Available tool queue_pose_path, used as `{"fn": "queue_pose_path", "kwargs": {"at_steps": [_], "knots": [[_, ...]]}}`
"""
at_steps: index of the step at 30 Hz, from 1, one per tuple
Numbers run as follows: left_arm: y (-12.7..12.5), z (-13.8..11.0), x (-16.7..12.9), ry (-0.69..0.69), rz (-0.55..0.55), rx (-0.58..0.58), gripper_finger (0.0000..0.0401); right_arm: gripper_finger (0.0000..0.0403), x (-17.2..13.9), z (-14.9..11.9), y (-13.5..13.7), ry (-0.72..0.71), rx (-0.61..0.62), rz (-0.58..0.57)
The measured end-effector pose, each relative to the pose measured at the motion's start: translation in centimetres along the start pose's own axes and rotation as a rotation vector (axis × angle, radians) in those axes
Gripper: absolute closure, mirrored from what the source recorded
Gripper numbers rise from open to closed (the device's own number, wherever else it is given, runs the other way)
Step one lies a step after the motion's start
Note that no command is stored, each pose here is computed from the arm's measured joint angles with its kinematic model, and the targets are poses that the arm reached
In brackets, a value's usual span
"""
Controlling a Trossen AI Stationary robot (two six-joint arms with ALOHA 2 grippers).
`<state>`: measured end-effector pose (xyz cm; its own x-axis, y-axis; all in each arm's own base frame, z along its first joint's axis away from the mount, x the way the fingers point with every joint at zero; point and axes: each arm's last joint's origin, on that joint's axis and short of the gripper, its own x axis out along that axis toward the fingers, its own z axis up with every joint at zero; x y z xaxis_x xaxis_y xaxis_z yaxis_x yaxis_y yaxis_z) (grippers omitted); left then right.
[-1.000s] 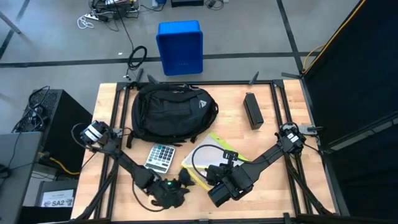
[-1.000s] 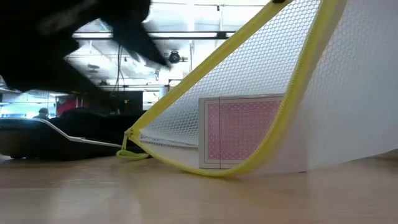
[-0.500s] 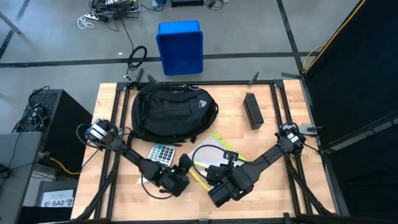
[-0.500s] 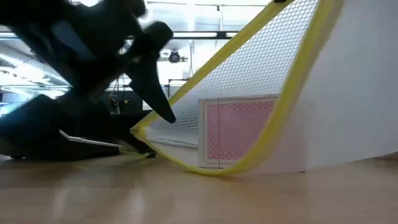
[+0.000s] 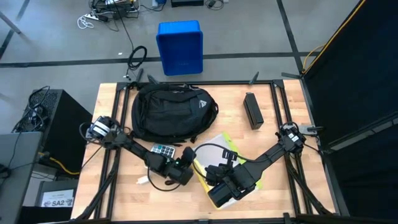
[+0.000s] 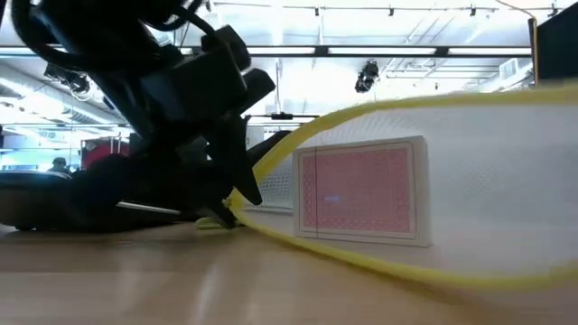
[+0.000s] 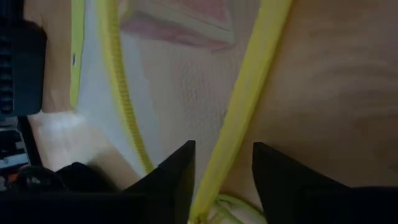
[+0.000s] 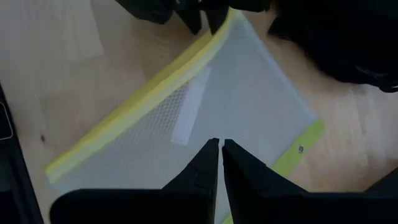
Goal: Unpack backpack
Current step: Adjust the yellow zip bag
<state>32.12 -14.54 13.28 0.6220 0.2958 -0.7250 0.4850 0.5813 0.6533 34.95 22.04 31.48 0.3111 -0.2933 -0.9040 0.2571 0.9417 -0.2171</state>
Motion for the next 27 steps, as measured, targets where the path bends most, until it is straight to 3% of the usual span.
{"fn": "queue_pose_path", "kwargs": {"at_steps": [5, 12, 17, 20, 24, 27], "knots": [[0.6, -0.2, 0.4, -0.002, 0.006, -0.025, 0.0316, 0.0403, 0.0, 0.0, 0.0, 0.005, -0.001, 0.005], [1.1, -0.4, 0.7, 0.001, 0.013, -0.045, 0.0320, 0.0403, -0.2, -0.3, 0.3, 0.023, -0.057, 0.030], [1.0, -0.4, 0.7, 0.001, 0.013, -0.048, 0.0319, 0.0403, -0.5, -1.9, 2.7, 0.004, -0.140, 0.102], [1.0, -0.4, 0.7, -0.003, 0.007, -0.056, 0.0319, 0.0403, -0.5, -3.2, 5.1, -0.106, -0.240, 0.135], [1.0, -0.3, 0.7, -0.007, -0.001, -0.098, 0.0319, 0.0403, -0.2, -5.7, 9.1, -0.371, -0.436, 0.085], [1.0, -0.4, 0.7, -0.006, -0.004, -0.100, 0.0319, 0.0403, 0.7, -7.8, 11.3, -0.471, -0.553, 0.075]]}}
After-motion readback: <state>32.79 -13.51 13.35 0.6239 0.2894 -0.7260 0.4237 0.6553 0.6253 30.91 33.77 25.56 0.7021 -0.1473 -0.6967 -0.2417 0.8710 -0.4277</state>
